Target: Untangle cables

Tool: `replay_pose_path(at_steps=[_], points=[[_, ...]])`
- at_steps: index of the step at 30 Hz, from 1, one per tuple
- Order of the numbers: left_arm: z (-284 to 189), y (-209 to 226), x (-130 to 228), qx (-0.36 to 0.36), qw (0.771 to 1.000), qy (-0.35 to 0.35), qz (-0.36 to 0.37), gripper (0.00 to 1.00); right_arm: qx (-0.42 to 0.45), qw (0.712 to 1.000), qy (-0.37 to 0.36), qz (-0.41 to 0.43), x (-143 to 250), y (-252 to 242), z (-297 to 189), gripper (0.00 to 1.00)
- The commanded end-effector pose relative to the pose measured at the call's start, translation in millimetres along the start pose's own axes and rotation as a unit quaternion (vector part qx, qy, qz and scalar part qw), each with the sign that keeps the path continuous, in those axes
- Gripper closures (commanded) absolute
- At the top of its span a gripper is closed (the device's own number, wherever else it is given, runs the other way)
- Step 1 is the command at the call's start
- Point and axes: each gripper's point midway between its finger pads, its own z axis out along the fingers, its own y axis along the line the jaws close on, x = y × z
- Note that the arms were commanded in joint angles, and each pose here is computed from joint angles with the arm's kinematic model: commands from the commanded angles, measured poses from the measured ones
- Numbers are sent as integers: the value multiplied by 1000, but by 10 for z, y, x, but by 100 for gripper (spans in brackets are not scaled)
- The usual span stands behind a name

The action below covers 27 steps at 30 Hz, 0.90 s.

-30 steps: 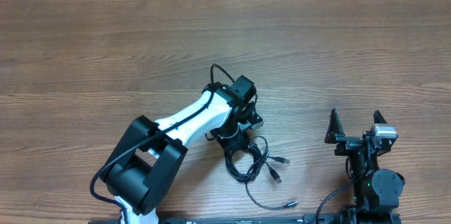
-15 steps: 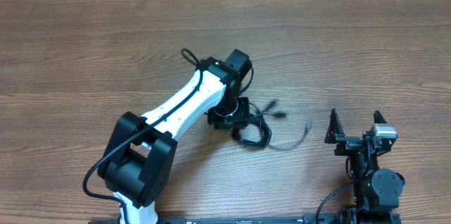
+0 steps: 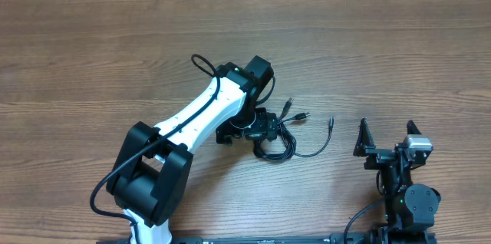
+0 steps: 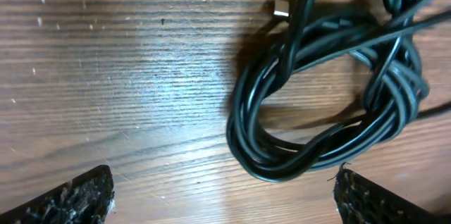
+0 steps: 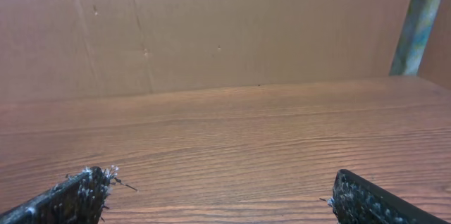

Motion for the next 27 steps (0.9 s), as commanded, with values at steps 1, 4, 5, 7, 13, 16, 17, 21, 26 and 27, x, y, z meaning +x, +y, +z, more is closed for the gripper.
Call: replay_pose_path(at_steps=[1,4,5,7,13,16,17,21,26,27], points=[[-83,66,-99,-2,999,-17,33,1,0,1000,-3,-4,13,-4,1,0],[-236,132,-164,10,999,-36,20,0,0,1000,-3,-4,13,-4,1,0],[-312,157,-186,16,999,-45,15,0,0,1000,-3,-4,14,-4,1,0],[-483,201,-224,28,997,-68,10,0,0,1000,-3,-4,14,-4,1,0],[-1058,282,-202,51,986,-154,26,4,0,1000,-3,-4,14,-4,1,0],[-1321,360,-155,40,978,-202,27,4,0,1000,-3,-4,14,-4,1,0],[-1385,372,-135,41,976,-213,28,4,0,1000,-3,-4,14,-4,1,0],[-1595,434,-38,39,968,-245,28,5,0,1000,-3,-4,14,-4,1,0],[-1638,510,98,33,970,-241,24,10,0,1000,-3,-4,13,-4,1,0],[-1641,531,126,30,970,-240,23,11,0,1000,-3,-4,14,-4,1,0]])
